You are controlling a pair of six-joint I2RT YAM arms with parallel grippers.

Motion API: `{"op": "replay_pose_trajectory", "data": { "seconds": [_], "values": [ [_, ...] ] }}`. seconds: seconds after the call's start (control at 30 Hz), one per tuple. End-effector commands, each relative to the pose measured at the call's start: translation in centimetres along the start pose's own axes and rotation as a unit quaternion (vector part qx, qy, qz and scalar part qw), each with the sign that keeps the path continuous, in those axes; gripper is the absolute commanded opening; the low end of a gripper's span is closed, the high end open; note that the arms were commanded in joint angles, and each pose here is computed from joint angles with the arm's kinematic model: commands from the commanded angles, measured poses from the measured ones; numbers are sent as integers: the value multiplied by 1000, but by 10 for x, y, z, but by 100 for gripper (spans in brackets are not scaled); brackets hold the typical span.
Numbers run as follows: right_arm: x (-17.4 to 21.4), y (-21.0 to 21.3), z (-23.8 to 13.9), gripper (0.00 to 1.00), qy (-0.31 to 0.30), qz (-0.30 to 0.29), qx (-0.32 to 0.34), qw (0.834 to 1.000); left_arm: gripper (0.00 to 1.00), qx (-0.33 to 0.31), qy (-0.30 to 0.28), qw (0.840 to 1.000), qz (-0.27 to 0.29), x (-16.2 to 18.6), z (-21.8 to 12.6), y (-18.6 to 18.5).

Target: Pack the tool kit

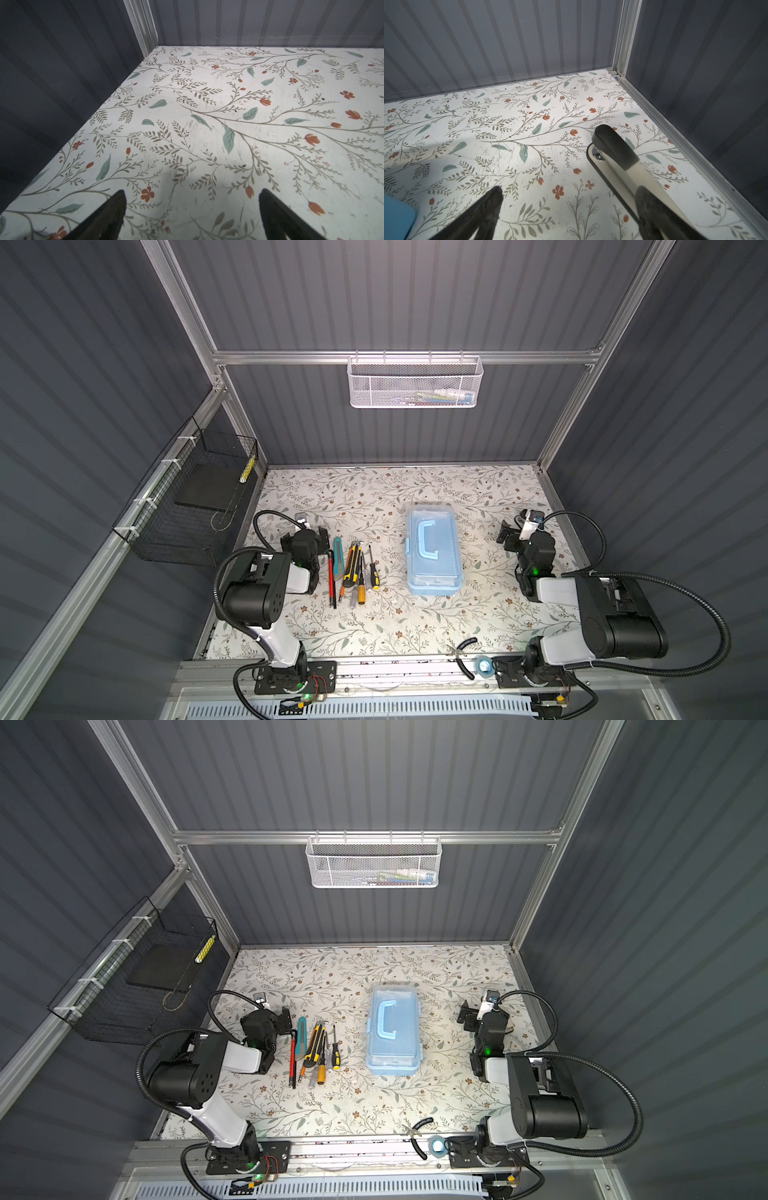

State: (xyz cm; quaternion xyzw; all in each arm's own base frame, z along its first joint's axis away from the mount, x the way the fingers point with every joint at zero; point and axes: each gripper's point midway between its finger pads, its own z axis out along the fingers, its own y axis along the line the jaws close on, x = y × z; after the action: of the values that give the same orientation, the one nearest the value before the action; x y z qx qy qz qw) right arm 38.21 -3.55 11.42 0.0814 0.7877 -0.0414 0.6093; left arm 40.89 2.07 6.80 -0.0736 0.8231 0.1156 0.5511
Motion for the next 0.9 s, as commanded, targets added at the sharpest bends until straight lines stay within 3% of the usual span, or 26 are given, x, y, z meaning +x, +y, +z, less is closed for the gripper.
{"op": "replay_pose_trajectory", "data": {
  "seconds": [0.0,0.73,0.83,0.87],
  "values": [
    [-6,1,-1,99,-11,0,-3,1000,100,1,-6,1000,-9,-1,0,1],
    [-8,0,-1,99,-15,-2,-1,1000,100,0,-6,1000,-7,-1,-1,2],
    [-18,-1,-8,99,-22,-7,14,1000,100,12,-5,1000,24,-20,-2,-13],
    [-22,-2,-10,99,-22,-9,22,999,100,12,19,999,46,-19,-4,-17]
  ]
}}
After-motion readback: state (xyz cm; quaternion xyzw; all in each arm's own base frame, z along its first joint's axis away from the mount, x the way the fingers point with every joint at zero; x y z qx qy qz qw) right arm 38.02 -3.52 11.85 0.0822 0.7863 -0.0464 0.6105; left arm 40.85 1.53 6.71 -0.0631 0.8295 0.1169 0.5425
